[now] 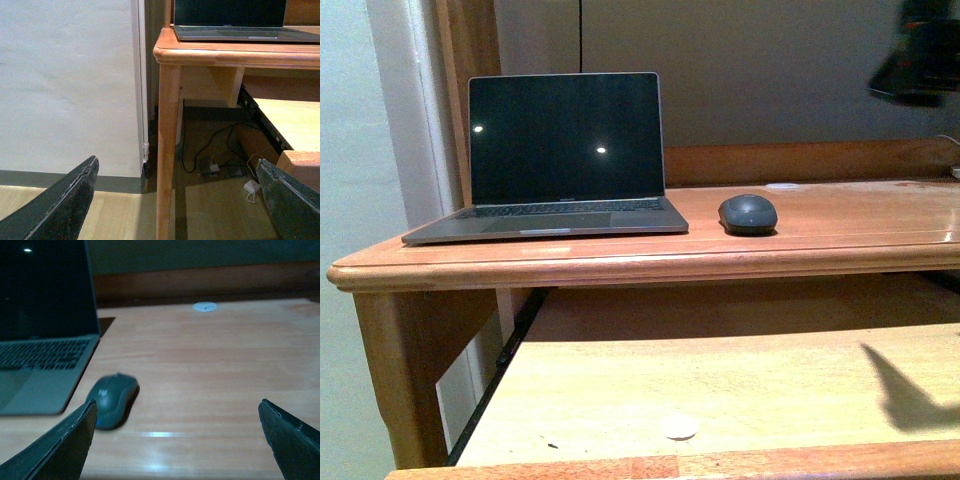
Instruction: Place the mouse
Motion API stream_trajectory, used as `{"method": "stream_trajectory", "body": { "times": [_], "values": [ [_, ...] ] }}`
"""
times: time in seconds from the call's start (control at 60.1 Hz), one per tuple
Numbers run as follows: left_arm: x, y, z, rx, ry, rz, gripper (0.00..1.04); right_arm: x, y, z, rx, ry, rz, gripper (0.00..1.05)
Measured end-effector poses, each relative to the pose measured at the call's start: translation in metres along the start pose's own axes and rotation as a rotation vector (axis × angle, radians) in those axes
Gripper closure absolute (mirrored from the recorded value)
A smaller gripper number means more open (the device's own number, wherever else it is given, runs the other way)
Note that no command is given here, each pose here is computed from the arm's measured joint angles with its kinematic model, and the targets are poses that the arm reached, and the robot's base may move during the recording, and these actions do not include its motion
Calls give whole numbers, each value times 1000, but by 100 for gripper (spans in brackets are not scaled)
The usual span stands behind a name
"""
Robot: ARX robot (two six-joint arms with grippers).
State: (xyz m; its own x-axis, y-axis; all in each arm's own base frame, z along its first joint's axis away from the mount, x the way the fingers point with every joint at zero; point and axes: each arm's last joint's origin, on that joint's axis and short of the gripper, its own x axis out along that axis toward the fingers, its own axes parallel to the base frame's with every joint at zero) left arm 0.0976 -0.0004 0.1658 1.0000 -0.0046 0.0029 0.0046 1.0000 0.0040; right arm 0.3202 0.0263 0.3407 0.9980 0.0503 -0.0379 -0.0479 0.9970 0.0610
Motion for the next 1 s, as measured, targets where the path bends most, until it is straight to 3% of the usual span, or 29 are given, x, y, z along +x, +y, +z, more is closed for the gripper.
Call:
{"method": "stream_trajectory", "body": {
  "times": [0.183,0.25,0.416,0.649,0.999],
  "values": [
    [0,0,0,0,0,0,8,-94,-64,-72,-76,144,158,7],
    [0,0,0,0,0,0,8,-121,-79,-104,-108,222,190,7],
    [0,0,0,0,0,0,8,-154,-95,-148,-144,317,228,7],
    [0,0,0,0,0,0,8,-158,-87,-175,-211,359,229,7],
    [0,0,0,0,0,0,8,-108,-37,-190,-262,334,240,7]
  ]
}}
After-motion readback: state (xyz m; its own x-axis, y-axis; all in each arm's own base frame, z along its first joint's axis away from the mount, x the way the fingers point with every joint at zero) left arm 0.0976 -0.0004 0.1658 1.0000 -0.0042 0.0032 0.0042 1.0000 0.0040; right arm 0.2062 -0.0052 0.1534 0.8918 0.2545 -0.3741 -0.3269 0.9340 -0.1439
